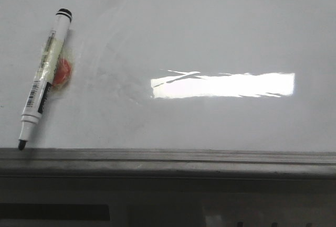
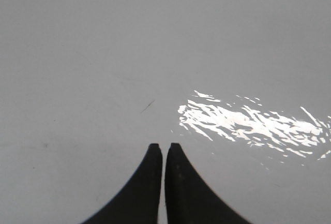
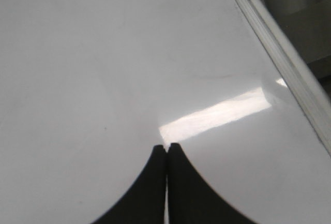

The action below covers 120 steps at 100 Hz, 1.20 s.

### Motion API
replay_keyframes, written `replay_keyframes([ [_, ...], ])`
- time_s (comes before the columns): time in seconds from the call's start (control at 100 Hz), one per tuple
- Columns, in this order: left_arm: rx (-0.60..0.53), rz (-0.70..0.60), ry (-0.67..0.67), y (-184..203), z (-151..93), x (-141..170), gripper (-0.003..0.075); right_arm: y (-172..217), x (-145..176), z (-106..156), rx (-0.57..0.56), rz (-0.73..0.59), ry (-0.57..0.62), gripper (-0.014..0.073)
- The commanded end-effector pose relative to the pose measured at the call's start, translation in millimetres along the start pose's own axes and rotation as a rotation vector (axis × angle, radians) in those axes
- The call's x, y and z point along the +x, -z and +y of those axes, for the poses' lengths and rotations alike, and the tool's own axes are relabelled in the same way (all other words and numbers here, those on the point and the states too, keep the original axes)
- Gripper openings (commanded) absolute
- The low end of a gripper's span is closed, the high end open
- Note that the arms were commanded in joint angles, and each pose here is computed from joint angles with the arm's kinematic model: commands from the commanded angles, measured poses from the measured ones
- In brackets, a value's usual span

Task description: Write number 6 on whiteboard

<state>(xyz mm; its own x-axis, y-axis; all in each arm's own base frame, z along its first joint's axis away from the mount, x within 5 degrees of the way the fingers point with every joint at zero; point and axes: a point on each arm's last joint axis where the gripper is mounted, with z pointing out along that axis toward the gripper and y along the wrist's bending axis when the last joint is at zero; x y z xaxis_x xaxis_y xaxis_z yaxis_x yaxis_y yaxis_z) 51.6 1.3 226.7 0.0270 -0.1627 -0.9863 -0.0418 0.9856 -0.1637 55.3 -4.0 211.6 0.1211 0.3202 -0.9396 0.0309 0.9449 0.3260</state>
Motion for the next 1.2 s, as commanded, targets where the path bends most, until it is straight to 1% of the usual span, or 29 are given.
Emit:
replay_keyframes([
  [0.0, 0.008, -0.059, -0.032, 7.3, -5.0, -28.9, -0.002, 1.9, -8.4, 3.5, -0.008, -0.011, 0.077, -0.0064],
  [0.05, 0.01, -0.035, -0.038, 7.7, -6.9, -36.6, -0.002, 2.6, -7.7, 5.6, -0.008, 0.075, 0.093, -0.0064],
  [0.21, 0.011, -0.029, -0.119, 5.9, -10.6, -57.3, -0.002, -1.1, -26.0, 12.8, -0.009, 0.105, 0.103, -0.0063],
  [0.27, 0.01, -0.02, -0.143, 3.4, -11.2, -61.2, -0.002, -4.2, -29.9, 15.1, 0.0, 0.179, 0.127, -0.0063],
  [0.38, 0.01, 0.005, -0.131, -2.1, -11.8, -64.3, -0.002, -11.2, -37.9, 20.2, 0.014, 0.329, 0.136, -0.0063],
  [0.44, 0.009, 0.021, -0.131, -4.9, -11.6, -63.9, -0.0014, -15.7, -41.6, 22.1, 0.021, 0.382, 0.136, -0.0063],
  [0.47, 0.008, 0.028, -0.13, -6.5, -11.5, -63.6, 0.0001, -18.0, -43.7, 23.1, 0.023, 0.401, 0.135, -0.0063],
  [0.54, 0.008, 0.031, -0.118, -9.3, -11.5, -63.8, 0.0089, -23.8, -43.9, 23.1, 0.031, 0.429, 0.134, -0.0064],
  [0.66, 0.016, -0.016, -0.049, -11.9, -12.4, -67.9, 0.0348, -30.1, -40.5, 21.8, 0.043, 0.466, 0.131, -0.0064],
  [0.69, 0.016, -0.03, -0.041, -12.0, -12.2, -68.5, 0.0388, -30.8, -40.1, 21.6, 0.044, 0.471, 0.131, -0.0064],
  [0.73, 0.015, -0.064, -0.003, -12.6, -11.6, -69.1, 0.0421, -31.8, -39.6, 21.4, 0.046, 0.476, 0.131, -0.0064],
  [0.79, 0.015, -0.117, 0.083, -13.1, -10.7, -70.7, 0.0423, -32.4, -39.1, 21.3, 0.047, 0.481, 0.131, -0.0064],
  [0.82, 0.012, -0.13, 0.087, -13.3, -10.0, -70.5, 0.042, -32.6, -39.0, 21.2, 0.048, 0.482, 0.131, -0.0064],
  [1.01, 0.016, -0.093, -0.076, -13.7, -11.0, -67.0, 0.0421, -32.8, -39.1, 21.2, 0.048, 0.481, 0.131, -0.0064],
  [1.09, 0.038, -0.09, -0.085, -13.6, -12.5, -66.8, 0.0421, -32.8, -39.1, 21.2, 0.048, 0.481, 0.131, -0.0064],
  [1.19, 0.096, -0.072, -0.114, -14.2, -16.3, -65.1, 0.0421, -32.6, -38.8, 21.2, 0.048, 0.484, 0.13, -0.0064],
])
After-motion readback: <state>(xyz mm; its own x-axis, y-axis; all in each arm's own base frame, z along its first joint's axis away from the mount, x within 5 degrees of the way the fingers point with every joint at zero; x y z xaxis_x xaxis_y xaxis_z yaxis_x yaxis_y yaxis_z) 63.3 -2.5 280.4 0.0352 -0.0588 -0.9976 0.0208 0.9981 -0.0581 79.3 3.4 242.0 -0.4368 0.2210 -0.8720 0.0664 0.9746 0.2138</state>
